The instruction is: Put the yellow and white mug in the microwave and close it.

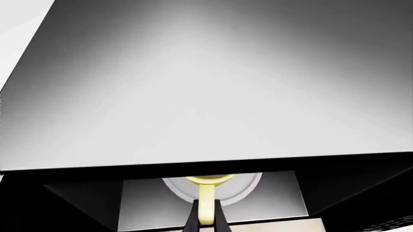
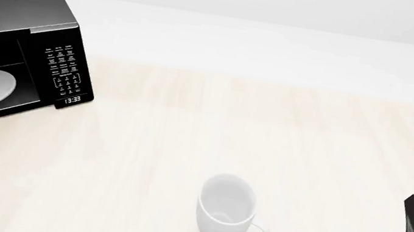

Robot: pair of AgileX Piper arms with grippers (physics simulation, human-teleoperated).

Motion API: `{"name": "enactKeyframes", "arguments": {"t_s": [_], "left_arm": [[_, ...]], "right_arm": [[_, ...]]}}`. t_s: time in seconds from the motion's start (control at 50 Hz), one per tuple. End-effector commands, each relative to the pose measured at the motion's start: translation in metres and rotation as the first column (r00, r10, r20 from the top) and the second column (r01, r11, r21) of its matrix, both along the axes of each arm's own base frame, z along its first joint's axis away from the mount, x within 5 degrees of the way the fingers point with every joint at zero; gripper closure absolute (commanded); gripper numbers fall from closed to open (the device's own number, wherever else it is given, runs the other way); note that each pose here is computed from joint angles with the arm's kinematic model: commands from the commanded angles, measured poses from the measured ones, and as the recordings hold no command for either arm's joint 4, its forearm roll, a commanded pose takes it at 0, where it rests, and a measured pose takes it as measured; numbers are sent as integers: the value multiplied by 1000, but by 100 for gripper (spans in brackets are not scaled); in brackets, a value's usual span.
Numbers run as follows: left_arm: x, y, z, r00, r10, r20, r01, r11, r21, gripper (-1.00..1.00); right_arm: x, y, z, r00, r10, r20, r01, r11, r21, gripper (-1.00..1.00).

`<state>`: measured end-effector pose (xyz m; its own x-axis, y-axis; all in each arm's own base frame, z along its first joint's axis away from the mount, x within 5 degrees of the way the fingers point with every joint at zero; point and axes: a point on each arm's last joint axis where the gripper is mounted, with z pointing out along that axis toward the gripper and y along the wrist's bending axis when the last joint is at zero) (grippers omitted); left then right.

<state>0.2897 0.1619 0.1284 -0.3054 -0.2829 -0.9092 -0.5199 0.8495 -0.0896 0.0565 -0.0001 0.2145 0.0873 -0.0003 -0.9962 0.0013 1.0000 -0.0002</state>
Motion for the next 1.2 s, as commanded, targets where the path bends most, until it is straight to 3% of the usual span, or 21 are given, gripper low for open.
{"name": "enactKeyframes", "arguments": {"t_s": [0.02,0.32,0.34,0.8,1.2], "left_arm": [[2,2,-5,1000,2,-13,-2,1000,-4,100],[5,6,-14,999,6,-41,-7,1000,-14,100],[4,7,-14,999,7,-43,-8,1000,-15,-100],[8,5,-11,999,2,-44,-3,1000,-27,-100],[-7,-9,-5,999,-18,-40,17,1000,-14,-100]], "right_arm": [[0,0,0,1000,0,0,0,1000,0,-100],[0,0,0,1000,0,0,0,1000,0,-100],[0,0,0,1000,0,0,0,1000,0,-100],[0,0,0,1000,0,0,0,1000,0,-100],[0,0,0,1000,0,0,0,1000,0,-100]]}}
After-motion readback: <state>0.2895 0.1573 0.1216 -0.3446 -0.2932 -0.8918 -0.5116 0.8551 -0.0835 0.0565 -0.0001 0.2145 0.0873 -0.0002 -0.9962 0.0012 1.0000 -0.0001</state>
